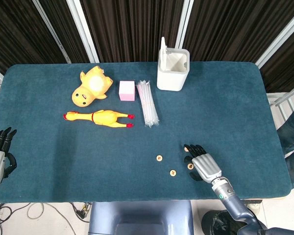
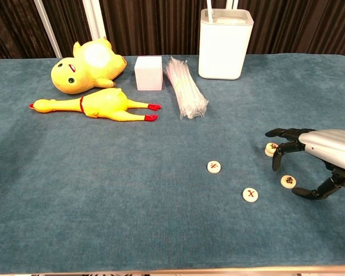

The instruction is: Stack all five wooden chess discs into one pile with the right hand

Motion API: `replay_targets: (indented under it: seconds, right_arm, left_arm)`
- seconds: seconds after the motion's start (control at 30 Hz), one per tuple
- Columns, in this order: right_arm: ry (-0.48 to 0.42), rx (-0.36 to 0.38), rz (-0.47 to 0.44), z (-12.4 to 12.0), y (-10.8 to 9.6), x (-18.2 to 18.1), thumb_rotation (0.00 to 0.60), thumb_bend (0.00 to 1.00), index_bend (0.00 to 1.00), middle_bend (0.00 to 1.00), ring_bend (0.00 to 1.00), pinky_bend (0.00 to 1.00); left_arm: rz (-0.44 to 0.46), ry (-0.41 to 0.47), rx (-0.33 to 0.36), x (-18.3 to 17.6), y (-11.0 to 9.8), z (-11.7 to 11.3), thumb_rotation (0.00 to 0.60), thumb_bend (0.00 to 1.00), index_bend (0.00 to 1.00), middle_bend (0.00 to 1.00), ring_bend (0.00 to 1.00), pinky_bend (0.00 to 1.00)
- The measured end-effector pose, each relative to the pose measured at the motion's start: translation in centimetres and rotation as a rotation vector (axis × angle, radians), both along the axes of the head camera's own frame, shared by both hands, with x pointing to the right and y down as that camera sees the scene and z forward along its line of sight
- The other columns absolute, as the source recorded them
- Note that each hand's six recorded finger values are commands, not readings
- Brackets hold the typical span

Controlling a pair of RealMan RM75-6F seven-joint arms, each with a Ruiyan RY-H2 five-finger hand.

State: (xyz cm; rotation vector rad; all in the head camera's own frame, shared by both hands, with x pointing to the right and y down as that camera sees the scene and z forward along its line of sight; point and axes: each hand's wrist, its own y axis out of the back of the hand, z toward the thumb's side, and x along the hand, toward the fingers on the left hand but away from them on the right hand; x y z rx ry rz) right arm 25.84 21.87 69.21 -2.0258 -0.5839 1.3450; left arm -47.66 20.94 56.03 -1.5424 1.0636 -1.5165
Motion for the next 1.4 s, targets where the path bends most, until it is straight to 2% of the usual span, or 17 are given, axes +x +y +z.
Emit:
replay_targets:
  seconds: [0.5, 1.4]
  right_arm:
    - [0.001, -0.008, 0.014, 1.3, -0.3, 0.0, 0.6, 0.38, 0.44, 0.0, 0.0, 0.09]
    - [0.013, -0.034, 0.029, 2.0, -0.4, 1.2, 0.6, 0.41, 0.48, 0.0, 0.0, 0.09]
  left_arm:
    - [0.001, -0.003, 0.0, 0.0, 0.0, 0.0, 0.6, 0.82, 0.07, 0.0, 0.0, 0.07]
    - [0.002, -0.009, 0.001, 0.0, 0.0, 0.1, 0.6, 0.82, 0.07, 0.0, 0.0, 0.07]
